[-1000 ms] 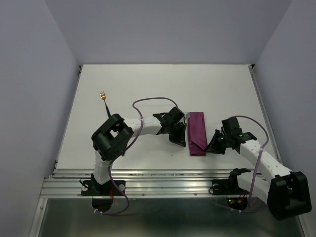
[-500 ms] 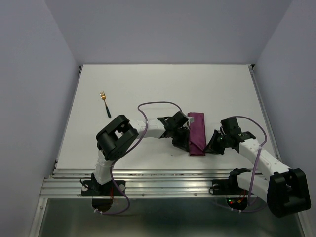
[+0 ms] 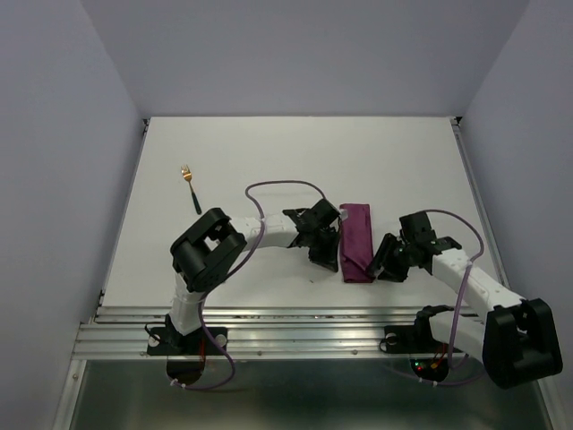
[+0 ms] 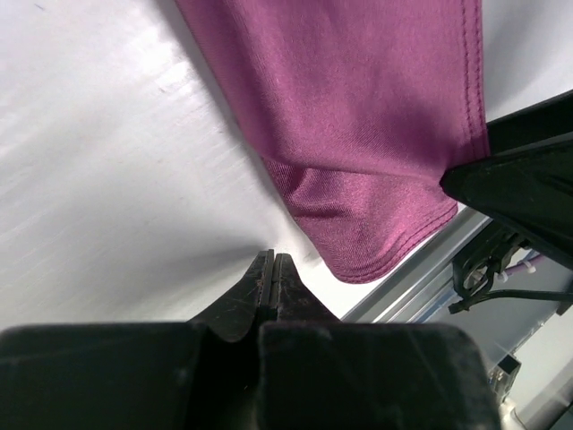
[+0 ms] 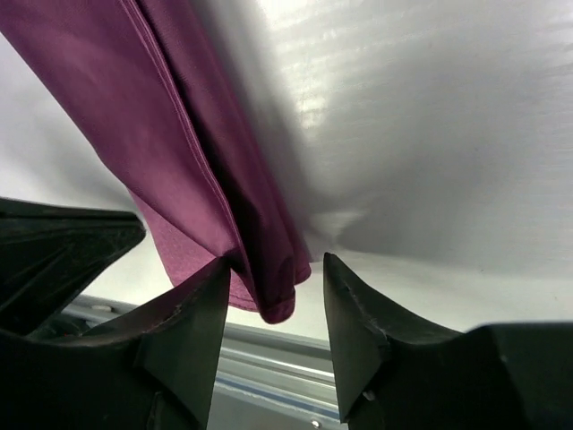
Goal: Fold the napkin into a case and place the utensils inside
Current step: Smooth out the smaller rectangle-folded napkin at the center of the board, then pick up the top corner of the smaller rectangle folded napkin from the folded napkin.
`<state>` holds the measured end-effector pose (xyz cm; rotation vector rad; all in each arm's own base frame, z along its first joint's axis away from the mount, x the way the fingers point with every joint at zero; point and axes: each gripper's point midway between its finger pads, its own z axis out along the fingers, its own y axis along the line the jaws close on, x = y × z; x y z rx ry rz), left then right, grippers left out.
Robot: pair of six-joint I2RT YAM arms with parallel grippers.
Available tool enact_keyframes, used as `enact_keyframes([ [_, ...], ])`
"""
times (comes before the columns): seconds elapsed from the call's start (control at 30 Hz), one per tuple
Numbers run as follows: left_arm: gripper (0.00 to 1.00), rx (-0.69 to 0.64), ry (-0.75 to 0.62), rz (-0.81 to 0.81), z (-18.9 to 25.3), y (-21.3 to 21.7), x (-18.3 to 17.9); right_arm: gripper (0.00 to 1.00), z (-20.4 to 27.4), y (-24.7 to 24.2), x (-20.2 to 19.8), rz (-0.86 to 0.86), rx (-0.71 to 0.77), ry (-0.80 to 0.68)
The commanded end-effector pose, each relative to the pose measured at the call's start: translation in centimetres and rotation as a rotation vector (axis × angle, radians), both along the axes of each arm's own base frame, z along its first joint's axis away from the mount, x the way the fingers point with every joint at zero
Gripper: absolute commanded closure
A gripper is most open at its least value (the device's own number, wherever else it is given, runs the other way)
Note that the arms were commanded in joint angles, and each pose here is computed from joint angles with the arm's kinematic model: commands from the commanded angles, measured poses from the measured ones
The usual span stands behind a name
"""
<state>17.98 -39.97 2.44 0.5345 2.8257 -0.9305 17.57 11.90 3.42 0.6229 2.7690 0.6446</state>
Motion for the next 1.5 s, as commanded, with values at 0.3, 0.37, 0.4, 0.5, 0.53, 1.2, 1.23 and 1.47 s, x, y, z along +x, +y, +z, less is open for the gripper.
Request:
enact_keyframes([
  [0.3, 1.0, -0.066, -0.159, 0.107, 7.0, -1.9, 8.6, 0.48, 7.0, -2.5, 9.1, -0.116, -0.188, -0.242],
  [0.37, 1.0, -0.064, -0.156, 0.113, 7.0, -2.1, 9.2, 0.5, 6.9, -2.4, 10.6, -0.117, -0.2, -0.251],
  [0.4, 1.0, -0.08, -0.165, 0.119, 7.6, -2.4, 9.9, 0.52, 7.9, -2.4, 11.9, -0.118, -0.207, -0.285],
  [0.5, 1.0, -0.11, -0.178, 0.126, 8.5, -3.4, 11.4, 0.63, 7.4, -2.0, 13.8, -0.101, -0.221, -0.27],
  [0.53, 1.0, -0.112, -0.183, 0.128, 8.5, -3.7, 11.7, 0.65, 7.3, -1.9, 14.4, -0.097, -0.22, -0.271],
  [1.2, 1.0, -0.011, -0.211, 0.235, 8.5, 3.0, 12.8, 0.88, 1.1, -4.7, 11.6, -0.141, -0.342, -0.118],
  [1.23, 1.0, -0.006, -0.211, 0.243, 8.7, 3.8, 12.5, 0.89, 0.8, -4.6, 11.0, -0.136, -0.337, -0.104],
  [1.47, 1.0, 0.021, -0.237, 0.308, 10.0, 7.4, 12.6, 0.91, -0.4, -3.5, 6.8, -0.069, -0.259, -0.059],
])
